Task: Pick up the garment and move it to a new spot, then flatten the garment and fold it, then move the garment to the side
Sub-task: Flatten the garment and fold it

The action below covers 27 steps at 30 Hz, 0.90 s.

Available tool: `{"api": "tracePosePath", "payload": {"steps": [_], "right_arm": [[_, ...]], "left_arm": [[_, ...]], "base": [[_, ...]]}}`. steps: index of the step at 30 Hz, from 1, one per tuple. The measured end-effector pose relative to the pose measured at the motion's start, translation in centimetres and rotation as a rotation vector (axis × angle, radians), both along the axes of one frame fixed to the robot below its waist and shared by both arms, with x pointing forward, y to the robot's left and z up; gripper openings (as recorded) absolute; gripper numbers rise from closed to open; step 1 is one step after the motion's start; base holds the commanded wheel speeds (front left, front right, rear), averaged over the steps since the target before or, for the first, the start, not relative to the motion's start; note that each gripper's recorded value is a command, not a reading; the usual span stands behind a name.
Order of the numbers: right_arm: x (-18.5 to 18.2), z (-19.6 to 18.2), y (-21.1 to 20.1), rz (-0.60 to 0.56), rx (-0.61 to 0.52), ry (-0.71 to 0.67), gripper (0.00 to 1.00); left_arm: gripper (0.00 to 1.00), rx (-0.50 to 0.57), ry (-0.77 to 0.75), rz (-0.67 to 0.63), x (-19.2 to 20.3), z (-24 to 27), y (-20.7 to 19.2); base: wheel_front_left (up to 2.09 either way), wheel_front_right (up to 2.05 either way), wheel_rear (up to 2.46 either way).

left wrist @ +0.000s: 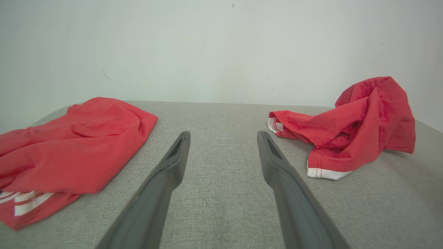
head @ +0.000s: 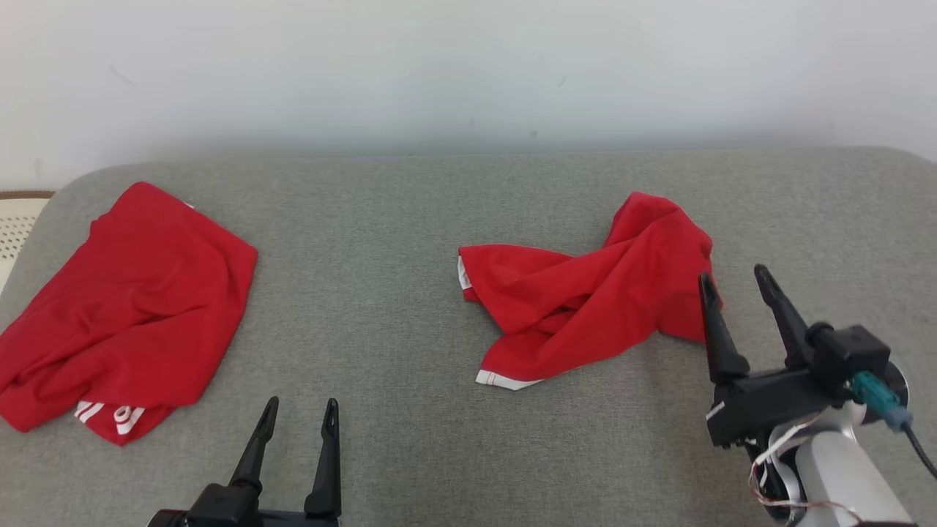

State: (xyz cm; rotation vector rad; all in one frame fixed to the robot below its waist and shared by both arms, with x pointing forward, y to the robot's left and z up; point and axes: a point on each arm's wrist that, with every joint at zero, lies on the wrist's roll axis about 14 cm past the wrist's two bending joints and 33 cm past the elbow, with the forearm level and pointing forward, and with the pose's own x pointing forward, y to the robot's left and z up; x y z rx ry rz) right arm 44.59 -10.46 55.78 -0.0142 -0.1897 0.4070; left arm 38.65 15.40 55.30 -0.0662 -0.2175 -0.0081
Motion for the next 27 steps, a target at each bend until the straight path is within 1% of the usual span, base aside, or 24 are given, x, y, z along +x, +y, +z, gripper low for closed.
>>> {"api": "tracePosePath", "payload": {"steps": [7,12,18,22,27], "right_arm": [[-2.4,-1.1,-1.7,-0.069,0.008,0.009,1.0],[-4.0,-2.0,-1.3,-0.09,0.035,0.038,1.0],[-4.6,-1.9,-1.4,-0.107,0.044,0.045,1.0],[-4.6,-1.7,-1.4,-0.111,0.051,0.044,1.0],[-4.7,-2.0,-1.4,-0.112,0.053,0.054,1.0]], "left_arm": [[1.0,0.006,0.004,-0.013,0.4,-0.2,-0.4],[1.0,0.01,0.008,-0.013,0.7,-0.4,-0.4],[1.0,0.011,0.012,-0.033,1.1,-0.5,-0.9],[1.0,0.012,0.007,-0.092,1.8,-0.4,-2.2],[1.0,0.014,0.045,-0.206,3.0,-1.5,-5.0]], "base": [[0.0,0.0,0.0],[0.0,0.0,0.0],[0.0,0.0,0.0],[0.0,0.0,0.0],[0.0,0.0,0.0]]}}
